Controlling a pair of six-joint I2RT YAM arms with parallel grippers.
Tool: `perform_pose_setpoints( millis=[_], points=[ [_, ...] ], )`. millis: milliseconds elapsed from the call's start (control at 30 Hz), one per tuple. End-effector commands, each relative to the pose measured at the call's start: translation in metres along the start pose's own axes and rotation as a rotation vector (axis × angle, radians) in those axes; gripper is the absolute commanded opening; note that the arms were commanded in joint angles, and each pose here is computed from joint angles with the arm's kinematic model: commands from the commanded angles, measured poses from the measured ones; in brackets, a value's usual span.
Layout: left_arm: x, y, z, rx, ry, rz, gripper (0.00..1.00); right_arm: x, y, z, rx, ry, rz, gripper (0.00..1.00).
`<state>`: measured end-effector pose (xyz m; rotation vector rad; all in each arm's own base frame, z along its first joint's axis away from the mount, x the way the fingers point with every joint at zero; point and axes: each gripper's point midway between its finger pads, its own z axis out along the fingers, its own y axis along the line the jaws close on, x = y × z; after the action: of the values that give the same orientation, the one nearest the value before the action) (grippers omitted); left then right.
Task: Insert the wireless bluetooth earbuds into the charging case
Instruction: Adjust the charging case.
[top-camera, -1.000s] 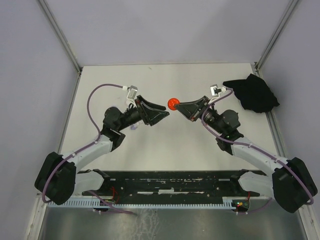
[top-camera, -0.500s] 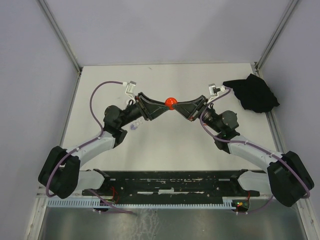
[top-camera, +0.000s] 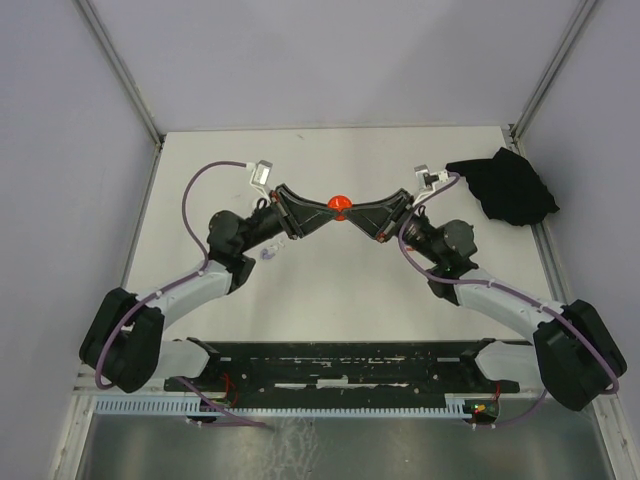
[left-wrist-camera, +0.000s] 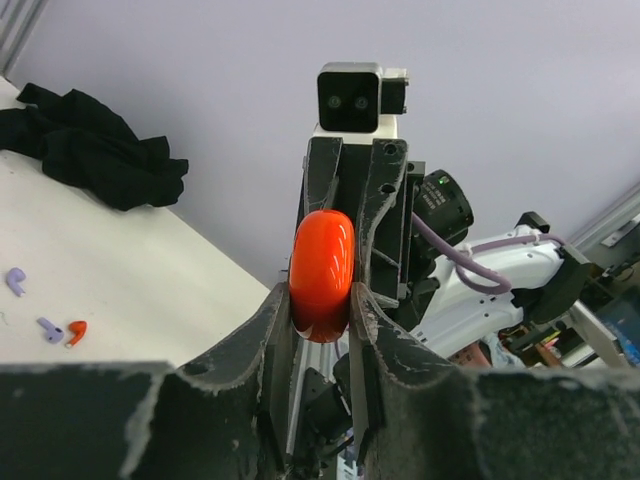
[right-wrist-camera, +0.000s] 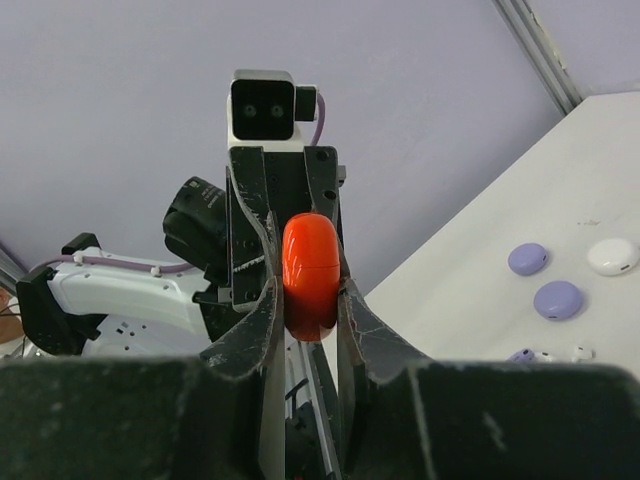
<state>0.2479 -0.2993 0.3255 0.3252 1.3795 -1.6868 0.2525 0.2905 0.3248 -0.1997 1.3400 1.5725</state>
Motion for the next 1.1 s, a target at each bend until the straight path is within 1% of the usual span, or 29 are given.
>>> perform_pose_setpoints(
  millis=[0,33,233,367,467,500,700,933,1067],
  points=[
    [-0.009,-0.025,0.004,0.071,0.042,0.14,0.05,0.0,0.02,0.004,-0.05,0.08,-0.103,0.3],
    [-0.008,-0.023,0.003,0.058,0.056,0.161,0.03,0.002,0.019,0.002,-0.041,0.103,-0.124,0.35],
    [-0.005,-0.014,-0.008,0.024,0.165,0.254,0.03,-0.009,0.019,-0.015,0.011,0.174,-0.254,0.53],
    [0.007,-0.01,-0.014,0.027,0.274,0.297,0.03,-0.009,0.028,-0.02,-0.01,0.261,-0.322,0.61],
    [0.016,-0.012,-0.016,0.062,0.365,0.325,0.03,-0.006,0.032,-0.02,-0.032,0.325,-0.351,0.65],
    [0.016,-0.013,-0.016,0.08,0.389,0.353,0.03,-0.006,0.033,-0.019,-0.036,0.344,-0.358,0.65],
    [0.022,-0.021,-0.019,0.157,0.491,0.396,0.03,0.002,0.032,-0.017,-0.062,0.451,-0.359,0.65],
    [0.029,-0.02,-0.018,0.179,0.551,0.399,0.03,0.009,0.035,-0.011,-0.118,0.496,-0.327,0.57],
    [0.03,-0.02,-0.016,0.183,0.561,0.4,0.03,0.013,0.033,-0.01,-0.124,0.511,-0.314,0.5]
  ],
)
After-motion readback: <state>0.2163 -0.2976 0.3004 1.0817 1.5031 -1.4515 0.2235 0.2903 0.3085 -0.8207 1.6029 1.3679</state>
